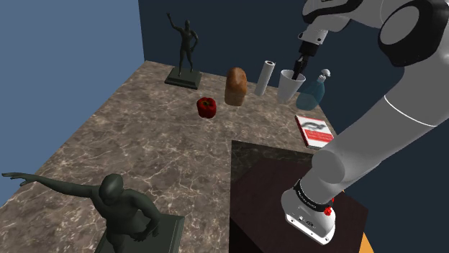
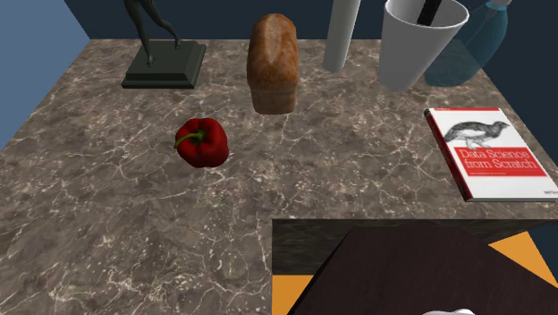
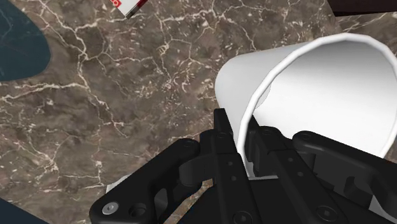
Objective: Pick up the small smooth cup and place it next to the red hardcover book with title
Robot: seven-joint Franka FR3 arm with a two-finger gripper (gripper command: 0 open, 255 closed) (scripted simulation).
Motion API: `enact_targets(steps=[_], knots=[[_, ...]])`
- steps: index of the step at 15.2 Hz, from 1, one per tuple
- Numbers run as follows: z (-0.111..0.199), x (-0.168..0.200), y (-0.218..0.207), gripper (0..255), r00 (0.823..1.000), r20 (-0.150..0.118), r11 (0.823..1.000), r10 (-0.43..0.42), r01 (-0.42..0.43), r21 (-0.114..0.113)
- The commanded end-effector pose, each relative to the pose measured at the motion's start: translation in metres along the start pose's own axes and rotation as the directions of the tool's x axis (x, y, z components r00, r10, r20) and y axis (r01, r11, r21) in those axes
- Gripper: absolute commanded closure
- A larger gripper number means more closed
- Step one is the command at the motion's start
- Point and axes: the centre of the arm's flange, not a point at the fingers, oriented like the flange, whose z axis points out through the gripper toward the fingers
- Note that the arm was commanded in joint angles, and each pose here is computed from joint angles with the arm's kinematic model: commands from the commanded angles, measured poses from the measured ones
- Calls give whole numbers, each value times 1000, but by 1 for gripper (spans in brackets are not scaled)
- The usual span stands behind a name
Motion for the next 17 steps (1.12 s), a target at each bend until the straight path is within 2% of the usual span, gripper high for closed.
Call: enact_targets(steps=[1, 17], knots=[[10, 0, 2, 255, 1000, -1, 1000, 0, 0, 0], [92, 7, 20, 255, 1000, -1, 1000, 0, 0, 0]])
